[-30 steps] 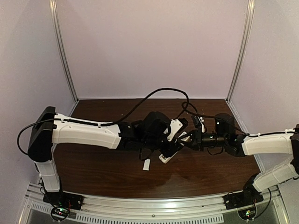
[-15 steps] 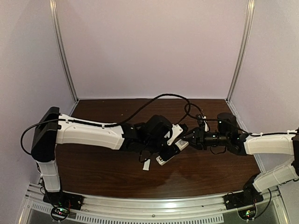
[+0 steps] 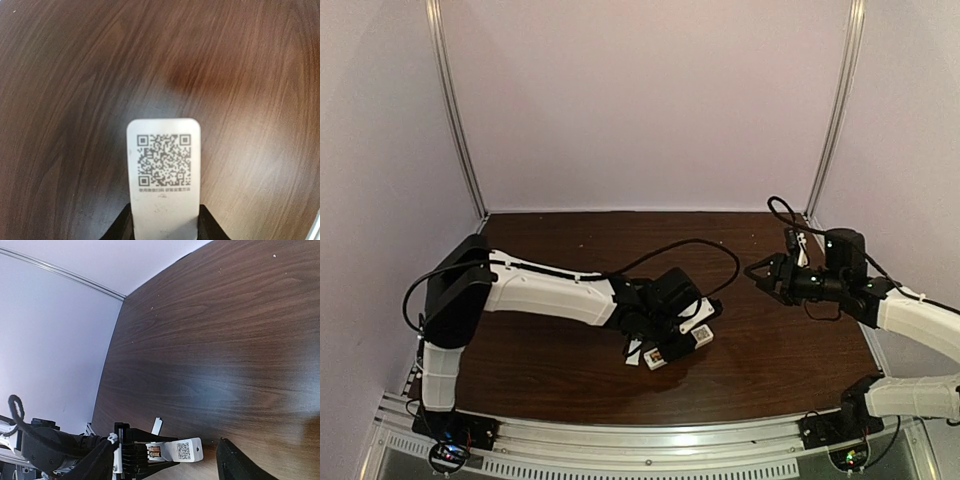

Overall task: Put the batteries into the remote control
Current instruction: Place the remote control without the battery cover at the center of the board.

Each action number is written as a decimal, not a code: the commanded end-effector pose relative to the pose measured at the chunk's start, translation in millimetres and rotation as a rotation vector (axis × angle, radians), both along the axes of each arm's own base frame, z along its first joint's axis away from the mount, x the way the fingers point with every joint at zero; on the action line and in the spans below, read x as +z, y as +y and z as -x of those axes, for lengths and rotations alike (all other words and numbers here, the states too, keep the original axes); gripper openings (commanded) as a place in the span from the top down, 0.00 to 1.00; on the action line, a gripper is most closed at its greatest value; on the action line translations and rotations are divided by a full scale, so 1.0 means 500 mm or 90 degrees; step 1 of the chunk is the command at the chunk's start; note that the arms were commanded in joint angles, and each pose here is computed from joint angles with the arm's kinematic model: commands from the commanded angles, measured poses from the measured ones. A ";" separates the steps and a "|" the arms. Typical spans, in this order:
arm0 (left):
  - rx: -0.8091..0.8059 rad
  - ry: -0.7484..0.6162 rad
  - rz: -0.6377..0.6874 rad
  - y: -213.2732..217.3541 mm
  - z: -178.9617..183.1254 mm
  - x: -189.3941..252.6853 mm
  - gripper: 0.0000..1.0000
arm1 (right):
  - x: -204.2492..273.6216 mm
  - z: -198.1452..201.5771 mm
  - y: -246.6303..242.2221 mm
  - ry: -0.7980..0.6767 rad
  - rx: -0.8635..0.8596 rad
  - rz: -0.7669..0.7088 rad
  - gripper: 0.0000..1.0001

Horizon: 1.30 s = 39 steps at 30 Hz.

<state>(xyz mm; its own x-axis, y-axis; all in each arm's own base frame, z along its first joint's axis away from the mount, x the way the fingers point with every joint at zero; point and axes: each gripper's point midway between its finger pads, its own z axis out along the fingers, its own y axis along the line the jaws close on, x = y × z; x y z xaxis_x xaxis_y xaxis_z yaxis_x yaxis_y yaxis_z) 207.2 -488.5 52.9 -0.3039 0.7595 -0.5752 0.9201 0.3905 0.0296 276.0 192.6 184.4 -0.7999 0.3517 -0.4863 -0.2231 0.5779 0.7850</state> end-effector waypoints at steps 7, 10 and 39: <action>-0.029 -0.025 -0.060 -0.021 -0.026 -0.040 0.80 | 0.063 0.007 -0.033 -0.087 -0.028 0.017 0.11; -0.027 -0.025 -0.081 -0.021 -0.032 -0.061 0.80 | 0.092 0.004 -0.049 -0.113 -0.062 0.016 0.01; -0.163 -0.051 -0.084 0.244 0.065 0.107 0.50 | 0.138 0.033 -0.007 -0.190 0.075 0.047 0.02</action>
<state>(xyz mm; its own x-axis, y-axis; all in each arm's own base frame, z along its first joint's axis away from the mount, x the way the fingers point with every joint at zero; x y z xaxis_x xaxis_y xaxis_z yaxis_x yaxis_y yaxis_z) 202.4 -404.7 155.5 -0.1109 0.7803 -0.6155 0.9534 0.2585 0.1559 260.4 182.4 243.6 -0.6627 0.2398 -0.7095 -0.4532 0.6258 0.6348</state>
